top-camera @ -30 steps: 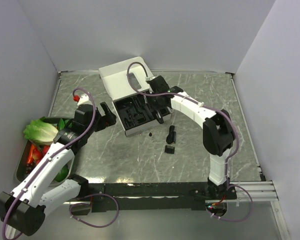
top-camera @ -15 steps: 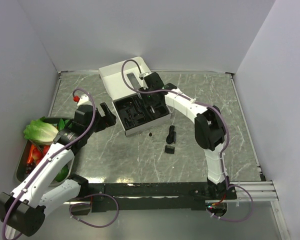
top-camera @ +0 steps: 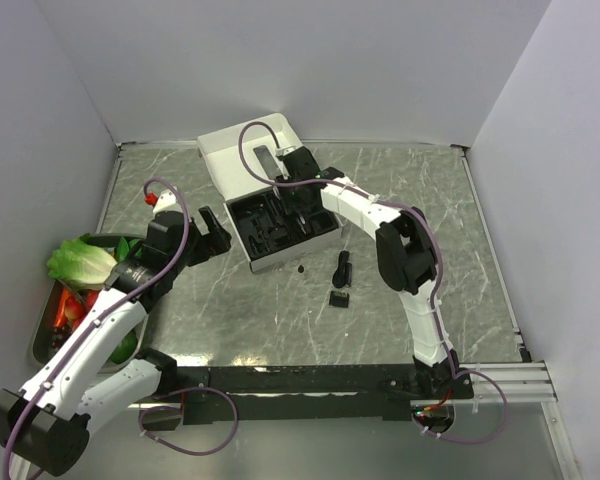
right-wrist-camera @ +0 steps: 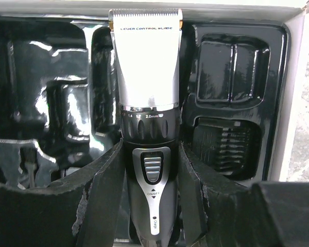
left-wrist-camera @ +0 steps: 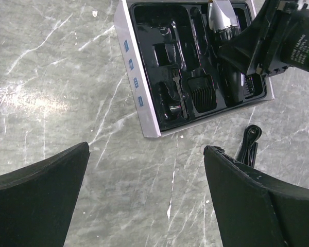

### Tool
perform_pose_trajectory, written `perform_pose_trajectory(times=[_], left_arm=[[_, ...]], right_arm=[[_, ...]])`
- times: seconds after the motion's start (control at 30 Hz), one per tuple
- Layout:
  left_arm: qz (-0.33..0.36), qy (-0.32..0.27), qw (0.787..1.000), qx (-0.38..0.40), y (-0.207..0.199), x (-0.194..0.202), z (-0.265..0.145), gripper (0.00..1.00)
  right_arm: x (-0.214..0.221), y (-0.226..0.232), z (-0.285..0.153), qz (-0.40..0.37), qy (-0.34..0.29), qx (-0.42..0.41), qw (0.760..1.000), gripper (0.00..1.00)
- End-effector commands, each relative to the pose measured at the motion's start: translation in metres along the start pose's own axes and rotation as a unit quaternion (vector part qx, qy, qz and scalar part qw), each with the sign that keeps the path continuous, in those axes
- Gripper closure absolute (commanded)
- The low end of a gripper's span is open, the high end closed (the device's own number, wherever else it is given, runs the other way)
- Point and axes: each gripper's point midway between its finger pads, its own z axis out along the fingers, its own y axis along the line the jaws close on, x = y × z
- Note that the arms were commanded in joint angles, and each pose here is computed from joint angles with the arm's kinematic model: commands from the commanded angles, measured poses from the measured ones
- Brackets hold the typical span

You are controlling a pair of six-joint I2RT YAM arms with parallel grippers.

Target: Sort the hair-cutting tools

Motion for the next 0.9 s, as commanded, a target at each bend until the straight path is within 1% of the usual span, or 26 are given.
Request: perform_pose_trajectory(times=[0.0, 0.13, 0.23, 0.3, 0.33, 0.37, 0.47, 0.53, 0.57, 0.63, 0.67, 0.73, 0.8, 0.83, 0.87], left_arm=[[0.007, -0.023, 1.000, 0.010, -0.006, -0.016, -0.011, 0.00], [0.007, -0.024, 1.000, 0.010, -0.006, -0.017, -0.013, 0.01], [0.007, -0.025, 1.000, 0.010, -0.006, -0.018, -0.014, 0.01], [0.006, -0.025, 1.000, 0.011, -0.006, -0.017, -0.014, 0.01], [0.005, -0.024, 1.000, 0.011, -0.006, -0.016, -0.014, 0.01], [0.004, -0.023, 1.000, 0.011, -0.006, -0.016, -0.014, 0.01], [0.003, -0.024, 1.000, 0.012, -0.006, -0.015, -0.015, 0.01], [0.001, -0.024, 1.000, 0.011, -0.005, -0.015, -0.015, 0.01], [0.001, -0.025, 1.000, 0.012, -0.005, -0.015, -0.016, 0.01], [0.000, -0.024, 1.000, 0.011, -0.004, -0.015, -0.016, 0.01], [0.000, -0.024, 1.000, 0.011, -0.004, -0.014, -0.016, 0.01], [-0.002, -0.026, 1.000, 0.012, -0.005, -0.015, -0.018, 0.01], [-0.004, -0.025, 1.000, 0.014, -0.005, -0.015, -0.018, 0.01], [-0.005, -0.025, 1.000, 0.015, -0.005, -0.015, -0.018, 0.01], [-0.005, -0.025, 1.000, 0.015, -0.005, -0.015, -0.019, 0.00]], right_arm=[[-0.036, -0.001, -0.006, 0.022, -0.052, 0.021, 0.998, 0.86], [-0.032, -0.005, -0.001, 0.028, -0.045, 0.034, 0.998, 0.85], [-0.030, -0.004, 0.001, 0.030, -0.040, 0.034, 0.998, 0.82], [-0.027, -0.003, 0.002, 0.031, -0.039, 0.030, 0.998, 0.78], [-0.027, -0.003, 0.001, 0.033, -0.041, 0.029, 0.998, 0.76], [-0.025, -0.001, 0.001, 0.033, -0.040, 0.028, 0.998, 0.70], [-0.026, -0.001, -0.001, 0.036, -0.040, 0.024, 0.998, 0.64], [-0.030, 0.001, -0.005, 0.038, -0.043, 0.019, 0.998, 0.62], [-0.031, 0.005, -0.007, 0.037, -0.044, 0.012, 0.998, 0.57], [-0.036, 0.007, -0.014, 0.036, -0.051, 0.008, 0.998, 0.50], [-0.038, 0.011, -0.016, 0.032, -0.055, 0.005, 0.998, 0.43], [-0.039, 0.012, -0.019, 0.028, -0.054, 0.006, 0.998, 0.39], [-0.040, 0.011, -0.020, 0.026, -0.050, 0.009, 0.998, 0.34], [-0.041, 0.012, -0.021, 0.025, -0.049, 0.008, 0.998, 0.30], [-0.041, 0.012, -0.022, 0.024, -0.049, 0.008, 0.998, 0.28]])
